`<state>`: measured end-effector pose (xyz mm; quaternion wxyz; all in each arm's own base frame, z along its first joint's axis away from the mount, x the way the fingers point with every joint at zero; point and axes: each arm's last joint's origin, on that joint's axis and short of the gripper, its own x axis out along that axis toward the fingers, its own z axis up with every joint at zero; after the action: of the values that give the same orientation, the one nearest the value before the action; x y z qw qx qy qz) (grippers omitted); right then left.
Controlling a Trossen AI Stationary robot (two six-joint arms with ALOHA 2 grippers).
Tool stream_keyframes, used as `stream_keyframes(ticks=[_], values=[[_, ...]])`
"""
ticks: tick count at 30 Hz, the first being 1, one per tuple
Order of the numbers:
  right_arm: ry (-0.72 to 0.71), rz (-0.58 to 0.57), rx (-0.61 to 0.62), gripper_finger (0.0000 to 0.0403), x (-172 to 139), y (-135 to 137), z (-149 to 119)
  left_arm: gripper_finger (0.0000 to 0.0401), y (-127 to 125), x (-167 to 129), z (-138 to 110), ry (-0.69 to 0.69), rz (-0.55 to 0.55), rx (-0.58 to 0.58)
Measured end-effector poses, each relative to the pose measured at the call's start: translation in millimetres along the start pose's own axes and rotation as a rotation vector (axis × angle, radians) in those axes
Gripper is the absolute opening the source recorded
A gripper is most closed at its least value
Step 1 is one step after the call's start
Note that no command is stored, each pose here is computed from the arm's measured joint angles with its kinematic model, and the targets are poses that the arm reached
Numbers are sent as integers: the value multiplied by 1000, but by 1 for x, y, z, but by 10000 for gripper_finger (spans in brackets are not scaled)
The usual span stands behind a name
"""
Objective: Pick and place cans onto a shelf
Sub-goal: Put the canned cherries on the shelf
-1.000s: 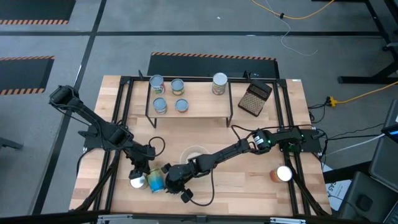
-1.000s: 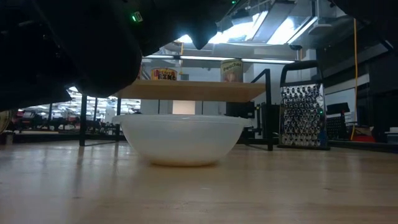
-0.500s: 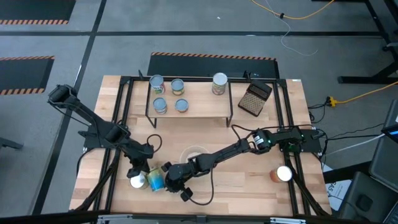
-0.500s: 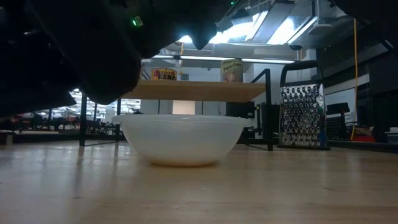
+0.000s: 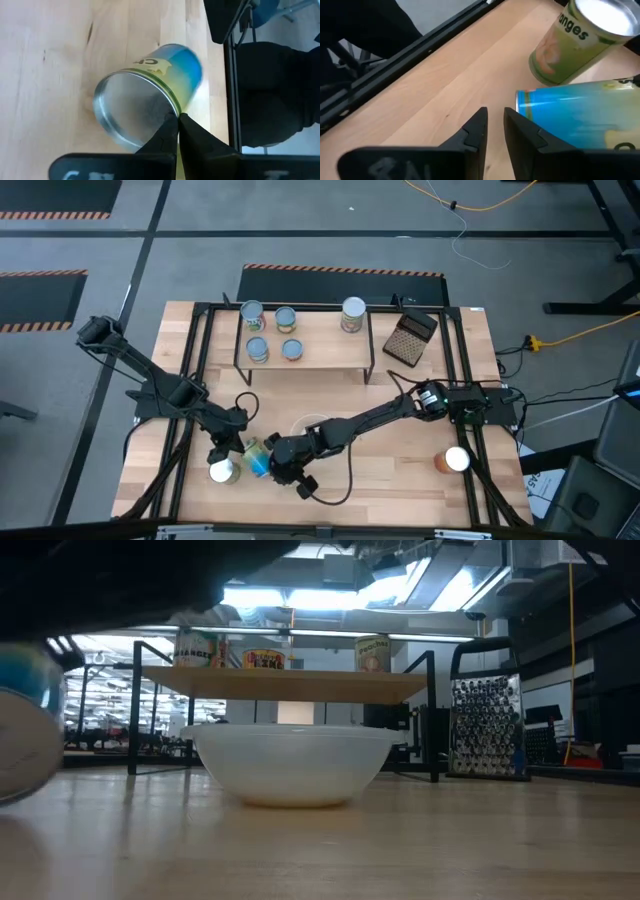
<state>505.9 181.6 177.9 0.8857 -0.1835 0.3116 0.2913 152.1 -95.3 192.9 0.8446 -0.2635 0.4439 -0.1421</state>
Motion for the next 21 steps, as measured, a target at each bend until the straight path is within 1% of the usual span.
stream_keyframes(ticks=[3, 8, 11, 15, 18, 21], values=[[30, 12, 7, 67, -15, 1, 6, 1, -6, -4, 5, -15, -2, 4], [126, 8, 34, 67, -46, 3, 14, 1, -18, -14, 17, -43, 3, 7], [195, -38, 48, 67, -68, 4, 19, 1, -27, -24, 25, -50, 19, 7], [270, -130, 63, 67, -93, 4, 24, 1, -37, -42, 35, -37, 96, 29], [303, -206, 80, 67, -103, 2, 25, 1, -47, -59, 43, -47, 159, 53], [306, -244, 75, 67, -105, 1, 27, 1, -53, -75, 50, -67, 215, 55]])
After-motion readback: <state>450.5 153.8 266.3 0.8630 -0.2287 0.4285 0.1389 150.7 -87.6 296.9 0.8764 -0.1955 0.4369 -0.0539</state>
